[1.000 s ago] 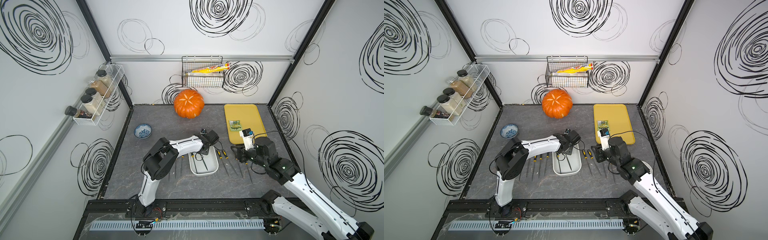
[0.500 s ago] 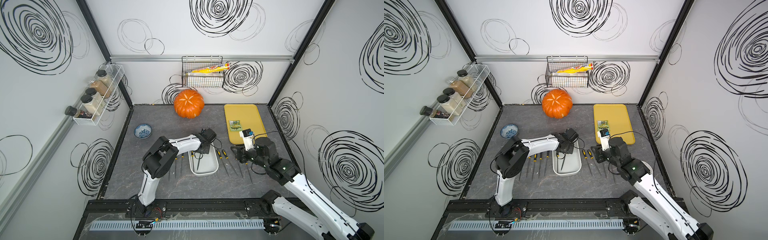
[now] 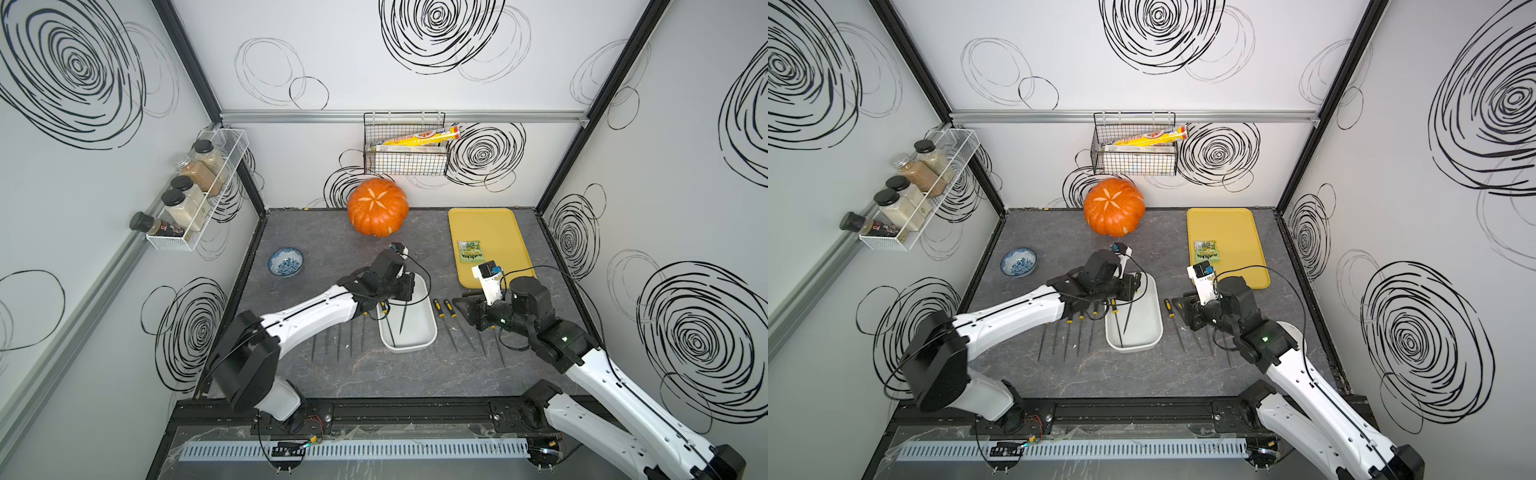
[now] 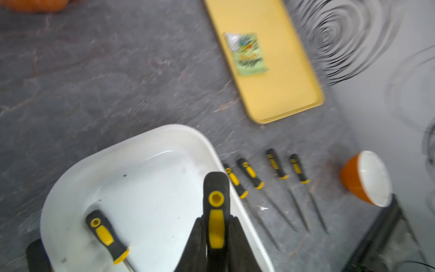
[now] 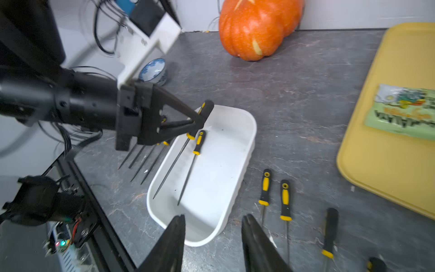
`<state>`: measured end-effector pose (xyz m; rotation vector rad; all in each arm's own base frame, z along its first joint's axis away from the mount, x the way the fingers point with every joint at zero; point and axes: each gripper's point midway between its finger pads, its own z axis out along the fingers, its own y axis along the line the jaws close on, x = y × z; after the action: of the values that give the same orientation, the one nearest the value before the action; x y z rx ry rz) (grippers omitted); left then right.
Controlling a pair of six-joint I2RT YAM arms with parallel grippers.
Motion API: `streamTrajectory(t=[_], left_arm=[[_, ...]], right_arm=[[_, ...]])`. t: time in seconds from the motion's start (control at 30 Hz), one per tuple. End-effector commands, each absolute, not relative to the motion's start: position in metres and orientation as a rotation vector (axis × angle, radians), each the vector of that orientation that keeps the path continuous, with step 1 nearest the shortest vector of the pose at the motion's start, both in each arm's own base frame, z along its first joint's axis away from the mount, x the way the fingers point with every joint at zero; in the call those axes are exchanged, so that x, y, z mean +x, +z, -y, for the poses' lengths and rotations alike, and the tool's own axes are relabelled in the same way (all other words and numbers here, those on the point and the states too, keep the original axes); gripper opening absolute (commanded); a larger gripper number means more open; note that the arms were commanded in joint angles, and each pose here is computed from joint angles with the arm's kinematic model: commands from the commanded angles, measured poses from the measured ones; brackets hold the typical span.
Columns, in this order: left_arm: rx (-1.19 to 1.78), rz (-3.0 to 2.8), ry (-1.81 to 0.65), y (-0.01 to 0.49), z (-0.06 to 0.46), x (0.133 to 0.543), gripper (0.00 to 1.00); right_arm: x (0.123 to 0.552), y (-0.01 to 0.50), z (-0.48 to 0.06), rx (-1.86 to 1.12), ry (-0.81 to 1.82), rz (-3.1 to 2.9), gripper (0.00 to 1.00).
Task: Take the file tool out of the storage box
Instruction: Pick up the file tool from the storage box.
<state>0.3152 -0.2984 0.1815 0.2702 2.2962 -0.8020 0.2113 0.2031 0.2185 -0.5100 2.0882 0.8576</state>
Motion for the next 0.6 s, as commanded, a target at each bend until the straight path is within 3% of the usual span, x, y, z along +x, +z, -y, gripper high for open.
streamTrajectory(t=[0.0,0.3,0.57], left_arm=[[0.374,-2.065,-1.051,0.229,0.312,0.298,0.00],[0.450,-1.864,-1.186,0.266,0.295,0.258,0.00],[0.474,-1.842,-1.223,0.267,0.295,0.247,0.00]], right_arm=[[0.182,0.243,-0.239,-0.662,1.205,-1.928,0.49],[0.165,0.245,-0.274,-0.735,1.499,-1.819,0.52],[0.174,0.225,-0.317,-0.818,1.519,-1.890,0.48]])
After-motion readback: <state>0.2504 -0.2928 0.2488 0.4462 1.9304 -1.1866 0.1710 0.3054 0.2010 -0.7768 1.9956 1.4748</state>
